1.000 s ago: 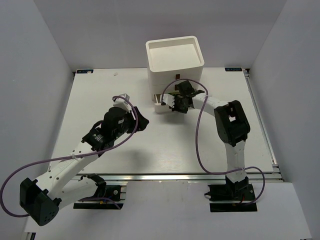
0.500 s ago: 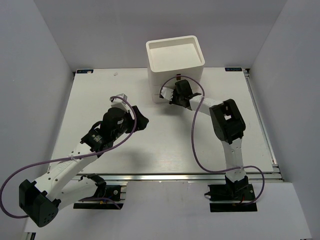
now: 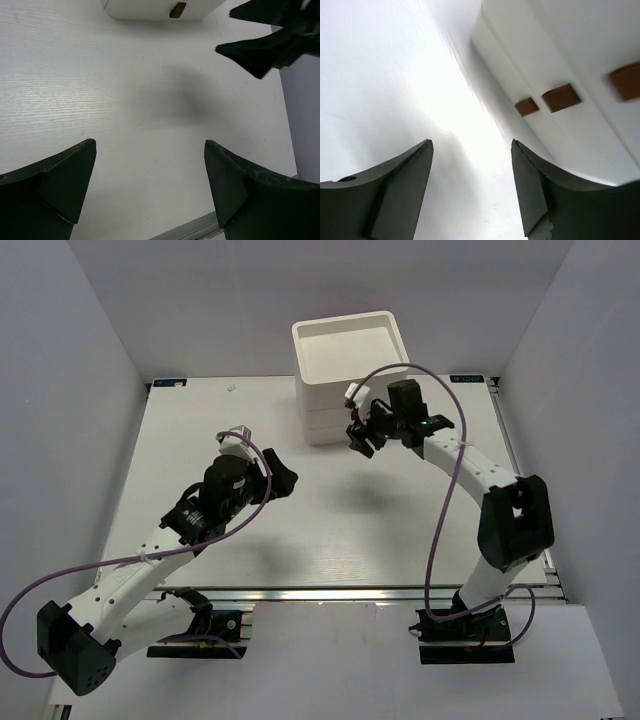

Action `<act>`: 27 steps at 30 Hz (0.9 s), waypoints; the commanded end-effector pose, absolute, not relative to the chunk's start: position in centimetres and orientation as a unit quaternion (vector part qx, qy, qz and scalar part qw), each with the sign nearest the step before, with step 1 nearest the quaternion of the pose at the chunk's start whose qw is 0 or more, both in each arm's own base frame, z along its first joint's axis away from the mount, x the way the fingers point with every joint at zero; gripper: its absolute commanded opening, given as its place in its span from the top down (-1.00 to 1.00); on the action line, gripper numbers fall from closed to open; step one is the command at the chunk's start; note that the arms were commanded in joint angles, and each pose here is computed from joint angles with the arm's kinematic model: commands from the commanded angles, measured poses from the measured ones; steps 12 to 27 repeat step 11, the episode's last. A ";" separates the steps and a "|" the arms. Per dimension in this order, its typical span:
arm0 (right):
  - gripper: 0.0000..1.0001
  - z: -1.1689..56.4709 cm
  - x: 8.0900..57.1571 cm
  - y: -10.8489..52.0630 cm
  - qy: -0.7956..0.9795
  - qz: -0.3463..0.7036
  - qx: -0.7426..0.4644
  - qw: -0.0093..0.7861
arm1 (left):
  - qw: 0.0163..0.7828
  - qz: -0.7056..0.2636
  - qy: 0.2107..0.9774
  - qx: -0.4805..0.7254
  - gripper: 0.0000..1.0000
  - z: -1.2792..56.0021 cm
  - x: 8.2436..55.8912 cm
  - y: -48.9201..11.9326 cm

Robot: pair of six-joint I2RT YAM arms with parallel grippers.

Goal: Sort the legos into containers by color

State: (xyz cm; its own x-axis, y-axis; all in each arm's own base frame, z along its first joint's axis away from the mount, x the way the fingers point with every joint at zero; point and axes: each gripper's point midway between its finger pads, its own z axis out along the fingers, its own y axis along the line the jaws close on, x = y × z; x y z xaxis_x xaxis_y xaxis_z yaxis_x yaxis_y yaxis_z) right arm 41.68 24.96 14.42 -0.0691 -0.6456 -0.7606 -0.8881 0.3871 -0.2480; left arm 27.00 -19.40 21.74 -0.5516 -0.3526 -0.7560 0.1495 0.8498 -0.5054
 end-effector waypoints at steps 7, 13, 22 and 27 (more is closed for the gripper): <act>-0.43 19.9 39.2 25.4 0.820 0.269 -0.330 0.383 | 0.487 -0.274 0.828 -0.049 -0.96 22.9 28.2 -20.3; -0.43 21.9 39.6 25.2 0.797 0.278 -0.329 0.423 | 0.486 -0.272 0.830 -0.042 -0.96 22.9 28.5 -20.5; -0.43 21.9 39.6 25.2 0.797 0.278 -0.329 0.423 | 0.486 -0.272 0.830 -0.042 -0.96 22.9 28.5 -20.5; -0.43 21.9 39.6 25.2 0.797 0.278 -0.329 0.423 | 0.486 -0.272 0.830 -0.042 -0.96 22.9 28.5 -20.5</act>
